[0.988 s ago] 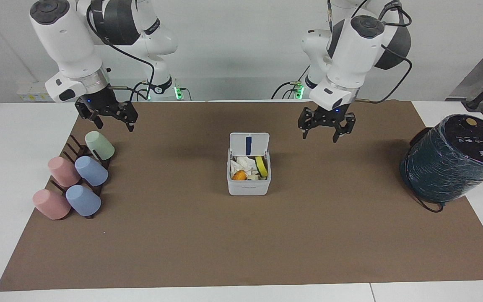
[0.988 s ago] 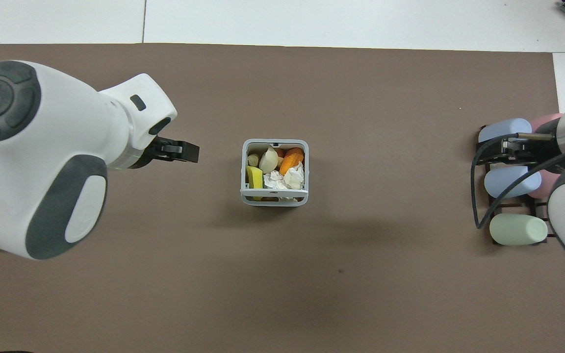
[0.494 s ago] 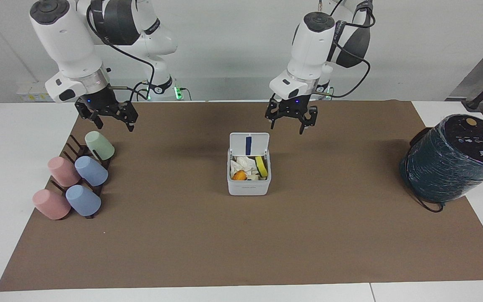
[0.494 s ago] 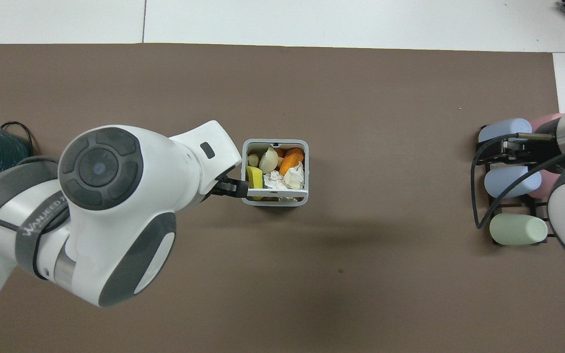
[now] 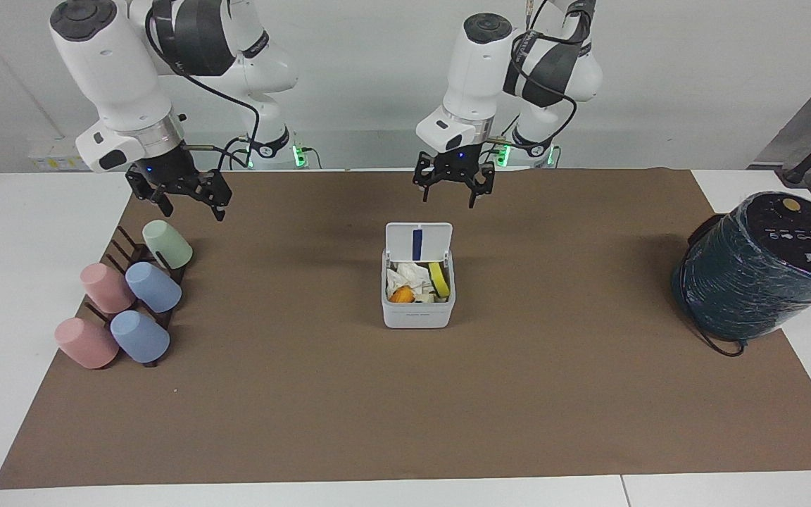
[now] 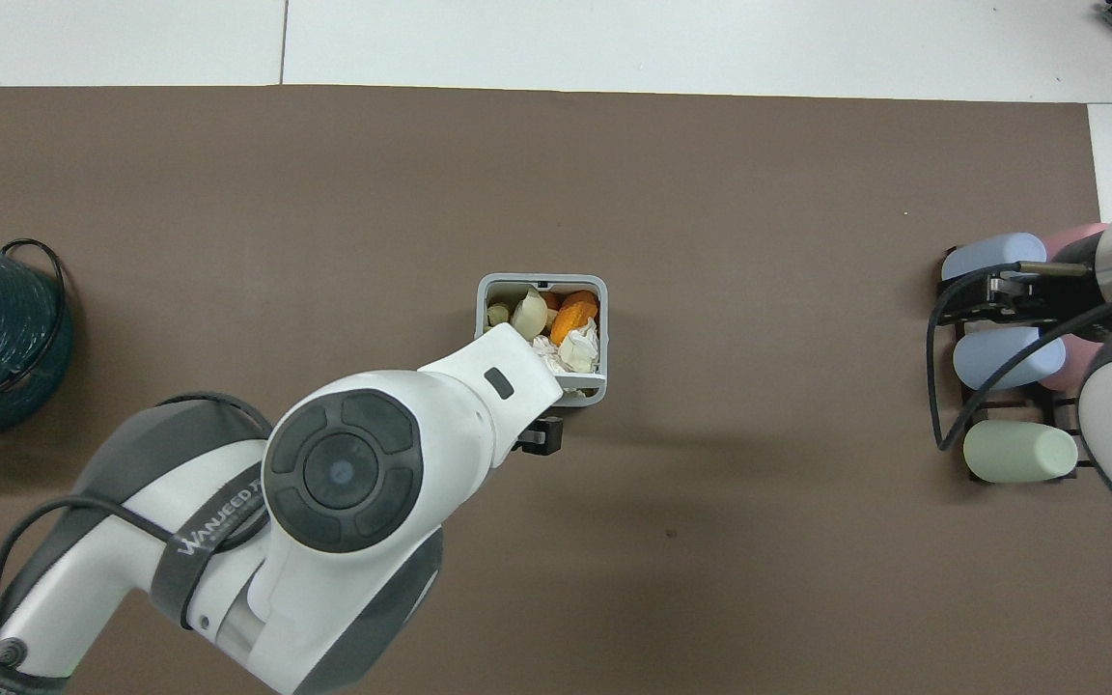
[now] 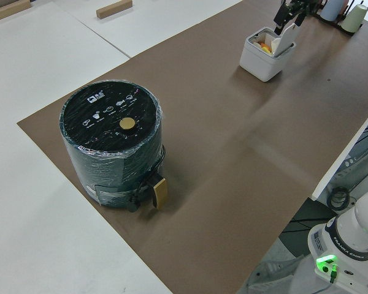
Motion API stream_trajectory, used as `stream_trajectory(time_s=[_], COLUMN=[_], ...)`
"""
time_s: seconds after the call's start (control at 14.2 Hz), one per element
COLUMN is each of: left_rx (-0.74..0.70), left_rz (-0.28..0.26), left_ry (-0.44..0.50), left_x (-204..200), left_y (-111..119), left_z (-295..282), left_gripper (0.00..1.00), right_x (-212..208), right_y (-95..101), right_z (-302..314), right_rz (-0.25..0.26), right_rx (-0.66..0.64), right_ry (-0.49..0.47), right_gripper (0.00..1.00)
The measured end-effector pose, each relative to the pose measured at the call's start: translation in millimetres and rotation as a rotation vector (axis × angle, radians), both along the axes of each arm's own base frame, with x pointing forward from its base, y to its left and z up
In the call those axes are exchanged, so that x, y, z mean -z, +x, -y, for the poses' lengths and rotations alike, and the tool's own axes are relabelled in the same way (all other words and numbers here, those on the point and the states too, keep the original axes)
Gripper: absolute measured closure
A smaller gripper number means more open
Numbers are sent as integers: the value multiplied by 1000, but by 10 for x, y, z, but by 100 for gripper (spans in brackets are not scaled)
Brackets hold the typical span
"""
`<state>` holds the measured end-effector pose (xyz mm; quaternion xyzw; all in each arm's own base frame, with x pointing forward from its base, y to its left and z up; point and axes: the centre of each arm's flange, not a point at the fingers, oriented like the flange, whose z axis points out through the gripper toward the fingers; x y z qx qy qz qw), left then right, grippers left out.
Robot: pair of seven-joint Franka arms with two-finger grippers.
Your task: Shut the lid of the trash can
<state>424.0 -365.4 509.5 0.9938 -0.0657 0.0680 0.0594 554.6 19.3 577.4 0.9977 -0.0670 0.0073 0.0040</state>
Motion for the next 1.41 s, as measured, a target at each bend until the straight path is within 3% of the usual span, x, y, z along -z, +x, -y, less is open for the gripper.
stream_trajectory(time_s=[0.35,0.99,1.41], left_rx=[-179,-216,-256], left_rz=[46,122,187], left_ry=[-99,-192,-255], left_x=[165,455,435], left_y=[-38,118,337], left_z=[100,116,-5], left_gripper=[0,0,0], right_x=[0,0,0], right_y=[0,0,0], right_z=[0,0,0], right_rz=[0,0,0], right_rx=[0,0,0], right_ry=[0,0,0], right_gripper=[0,0,0])
